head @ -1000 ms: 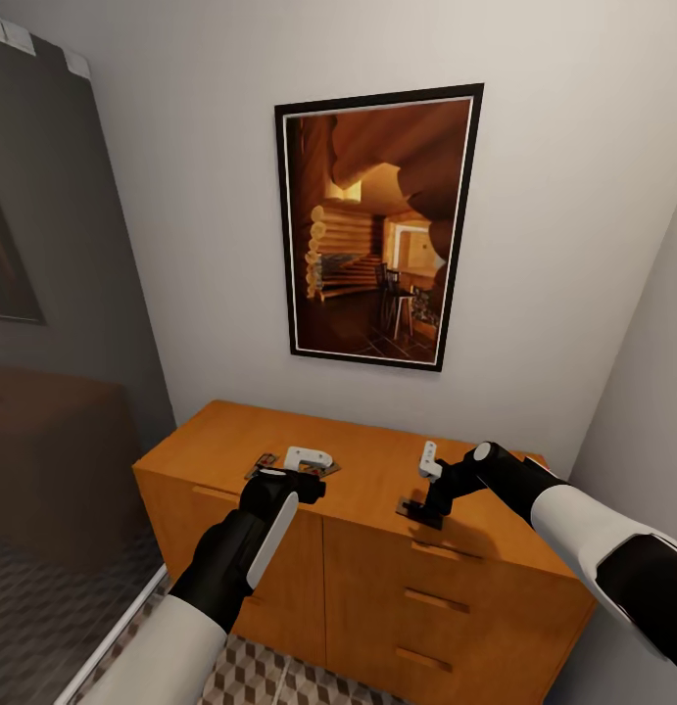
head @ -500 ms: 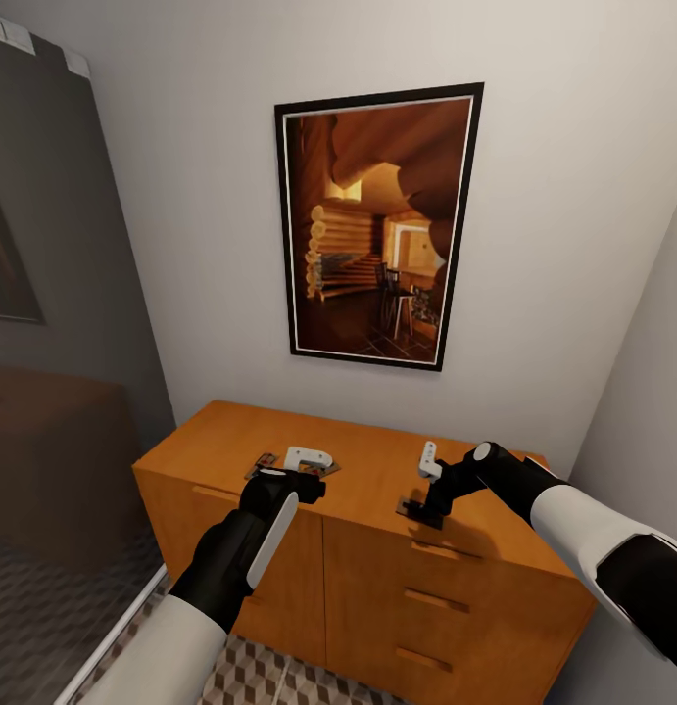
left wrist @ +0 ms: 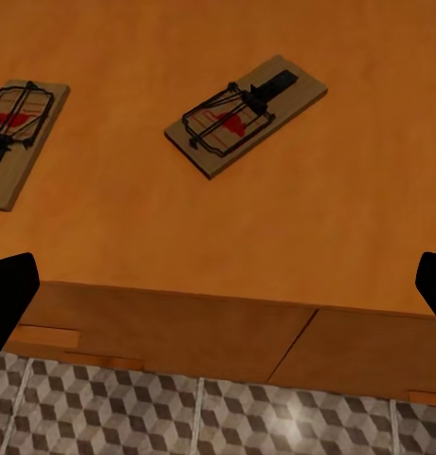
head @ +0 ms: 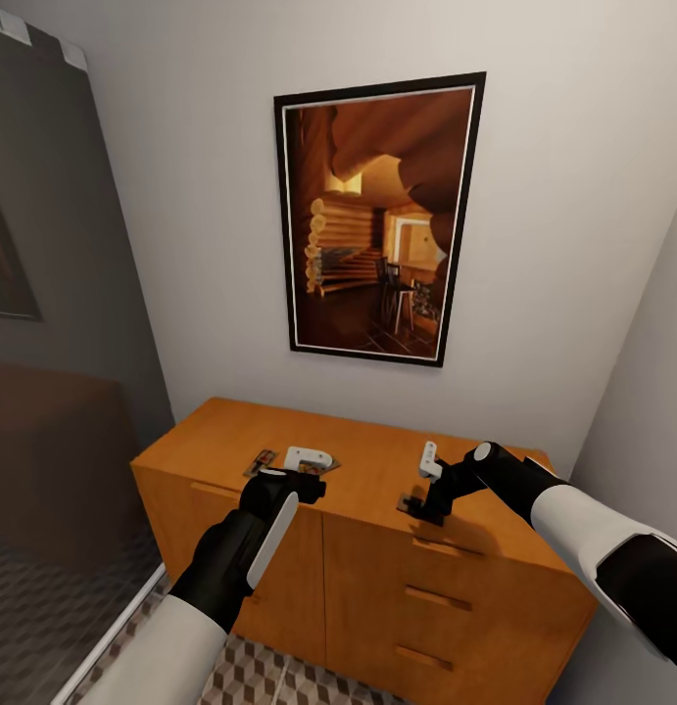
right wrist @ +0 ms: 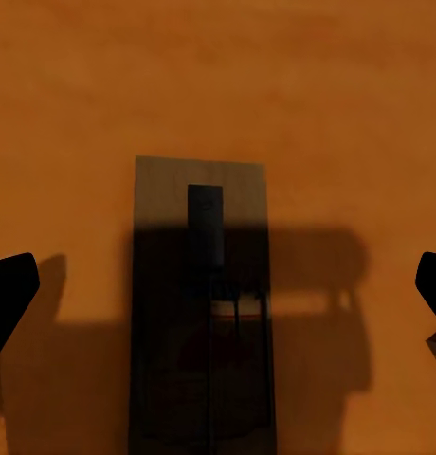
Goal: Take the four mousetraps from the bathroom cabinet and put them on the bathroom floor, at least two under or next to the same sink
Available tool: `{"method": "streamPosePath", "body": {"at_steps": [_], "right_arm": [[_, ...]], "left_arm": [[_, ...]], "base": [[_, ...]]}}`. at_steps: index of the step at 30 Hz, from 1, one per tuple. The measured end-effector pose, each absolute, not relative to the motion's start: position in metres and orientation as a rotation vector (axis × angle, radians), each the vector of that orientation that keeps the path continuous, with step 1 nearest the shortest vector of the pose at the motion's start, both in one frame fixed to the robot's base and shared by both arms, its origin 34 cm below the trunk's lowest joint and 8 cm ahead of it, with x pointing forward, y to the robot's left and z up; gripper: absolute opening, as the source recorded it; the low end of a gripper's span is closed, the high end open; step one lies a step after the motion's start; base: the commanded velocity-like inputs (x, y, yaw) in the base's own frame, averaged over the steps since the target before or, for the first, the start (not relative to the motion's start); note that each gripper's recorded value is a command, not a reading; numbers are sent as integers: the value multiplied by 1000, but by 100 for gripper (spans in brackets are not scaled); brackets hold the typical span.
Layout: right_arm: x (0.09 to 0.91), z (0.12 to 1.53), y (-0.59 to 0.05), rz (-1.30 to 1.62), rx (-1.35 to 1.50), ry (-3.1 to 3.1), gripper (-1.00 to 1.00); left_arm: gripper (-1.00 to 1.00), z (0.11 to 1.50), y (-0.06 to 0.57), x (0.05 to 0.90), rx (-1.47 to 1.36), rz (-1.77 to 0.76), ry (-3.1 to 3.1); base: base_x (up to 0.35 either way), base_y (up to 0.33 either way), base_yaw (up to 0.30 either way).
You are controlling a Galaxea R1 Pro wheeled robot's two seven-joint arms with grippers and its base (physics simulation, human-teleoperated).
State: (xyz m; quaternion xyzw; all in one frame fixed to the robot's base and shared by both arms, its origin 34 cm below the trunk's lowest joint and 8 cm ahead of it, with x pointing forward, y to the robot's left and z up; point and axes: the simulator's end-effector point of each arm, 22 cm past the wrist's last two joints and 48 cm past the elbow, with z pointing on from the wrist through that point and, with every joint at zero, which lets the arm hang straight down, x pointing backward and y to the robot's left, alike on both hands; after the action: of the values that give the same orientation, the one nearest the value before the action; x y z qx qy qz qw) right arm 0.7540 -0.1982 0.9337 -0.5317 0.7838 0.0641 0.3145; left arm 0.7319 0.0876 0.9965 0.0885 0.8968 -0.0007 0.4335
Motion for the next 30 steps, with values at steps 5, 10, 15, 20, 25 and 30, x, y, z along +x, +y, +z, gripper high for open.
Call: {"method": "streamPosePath", "body": {"at_steps": [5,10,15,20,25,30], "right_arm": [[754,934,-198,169,-1401,2065,100],[754,934,-198,168,-1401,2065,100],[754,934,-198,168,-1401,2065,100],[754,934,-198,168,-1401,2065,100],[754,934,-198,167,-1400,2065,100],[754,934,-198,167,-1400,2065,100]], "left_arm": [[100,997,87,732,222,-2,2234],[100,996,87,732,222,-1,2234],[100,996,88,732,221,-2,2235],[100,996,87,732,221,-2,2234],[100,996,88,732,221,-2,2234],[100,996,87,732,222,-1,2235]], "base": [[0,0,0],[0,0,0],[0,0,0],[0,0,0],[0,0,0],[0,0,0]]}}
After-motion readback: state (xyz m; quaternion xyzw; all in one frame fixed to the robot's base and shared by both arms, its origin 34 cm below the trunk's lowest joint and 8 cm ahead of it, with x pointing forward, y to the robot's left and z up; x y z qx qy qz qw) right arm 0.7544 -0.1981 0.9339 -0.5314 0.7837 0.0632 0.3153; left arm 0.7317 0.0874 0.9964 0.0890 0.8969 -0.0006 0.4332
